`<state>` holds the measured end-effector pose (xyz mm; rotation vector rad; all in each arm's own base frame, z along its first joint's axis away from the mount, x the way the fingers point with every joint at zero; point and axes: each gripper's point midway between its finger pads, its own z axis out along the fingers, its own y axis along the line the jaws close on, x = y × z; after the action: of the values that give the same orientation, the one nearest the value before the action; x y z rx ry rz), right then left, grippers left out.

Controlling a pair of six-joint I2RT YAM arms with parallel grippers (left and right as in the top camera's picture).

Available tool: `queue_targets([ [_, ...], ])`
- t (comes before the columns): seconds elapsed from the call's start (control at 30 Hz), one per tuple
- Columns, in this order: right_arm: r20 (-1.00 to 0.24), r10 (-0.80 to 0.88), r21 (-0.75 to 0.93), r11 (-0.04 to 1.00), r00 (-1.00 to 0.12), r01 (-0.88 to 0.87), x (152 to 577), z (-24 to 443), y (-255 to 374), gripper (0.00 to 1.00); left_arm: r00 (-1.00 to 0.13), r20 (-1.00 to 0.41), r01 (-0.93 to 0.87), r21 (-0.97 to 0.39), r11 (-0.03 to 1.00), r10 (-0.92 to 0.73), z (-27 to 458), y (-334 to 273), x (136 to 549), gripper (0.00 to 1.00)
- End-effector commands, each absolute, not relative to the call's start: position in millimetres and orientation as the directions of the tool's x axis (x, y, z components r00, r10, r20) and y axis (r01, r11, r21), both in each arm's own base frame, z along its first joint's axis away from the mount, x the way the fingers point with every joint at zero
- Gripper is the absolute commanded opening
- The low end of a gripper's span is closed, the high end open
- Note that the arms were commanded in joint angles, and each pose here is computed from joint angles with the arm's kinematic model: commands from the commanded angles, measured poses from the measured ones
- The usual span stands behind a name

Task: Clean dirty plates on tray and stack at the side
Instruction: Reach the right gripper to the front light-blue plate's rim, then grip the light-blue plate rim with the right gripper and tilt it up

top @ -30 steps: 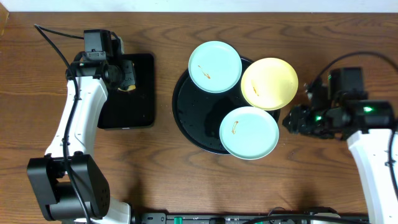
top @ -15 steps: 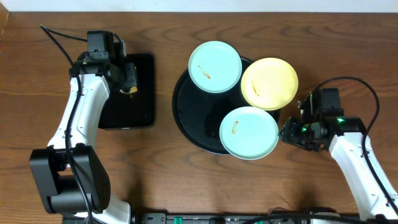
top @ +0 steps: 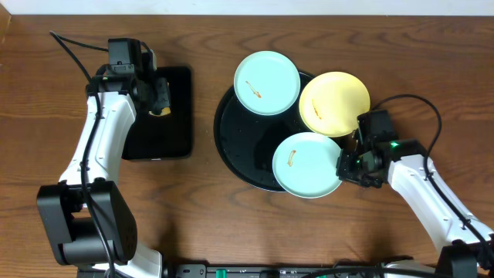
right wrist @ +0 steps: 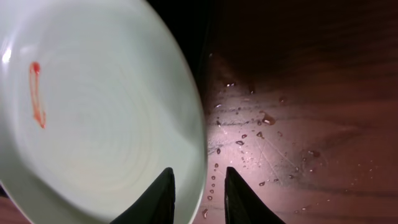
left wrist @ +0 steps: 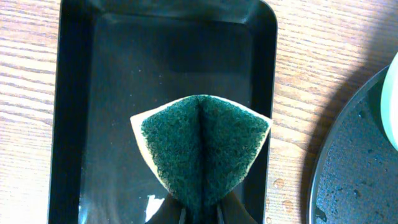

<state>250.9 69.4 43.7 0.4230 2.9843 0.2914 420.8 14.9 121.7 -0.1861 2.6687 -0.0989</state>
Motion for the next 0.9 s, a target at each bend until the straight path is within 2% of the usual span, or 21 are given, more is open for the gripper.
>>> queue_targets([
  [0.0,-0.084,0.315,0.138,0.943,-0.945,0.302,247.1,35.0,66.1,0.24,-0.889,-0.431,-0.120,-0.102,0.987,-0.153,117.9,16.3,418.2,0.08],
  [0.3,-0.087,0.306,0.135,0.947,-0.948,0.293,247.5,32.5,71.7,0.24,-0.890,-0.430,-0.120,-0.102,0.987,-0.153,117.9,16.3,418.1,0.08],
  [0.43,-0.097,0.304,0.120,0.949,-0.948,0.292,247.8,31.4,69.1,0.21,-0.890,-0.430,-0.120,-0.102,0.987,-0.153,117.9,16.3,418.1,0.08],
  [0.7,-0.117,0.305,0.126,0.949,-0.945,0.290,252.6,31.4,69.5,0.02,-0.893,-0.423,-0.121,-0.102,0.987,-0.153,117.0,16.1,416.3,0.08],
  [0.87,-0.171,0.297,0.144,0.951,-0.940,0.274,267.8,43.2,71.1,0.01,-0.895,-0.420,-0.122,-0.101,0.987,-0.153,116.6,16.1,415.5,0.08],
])
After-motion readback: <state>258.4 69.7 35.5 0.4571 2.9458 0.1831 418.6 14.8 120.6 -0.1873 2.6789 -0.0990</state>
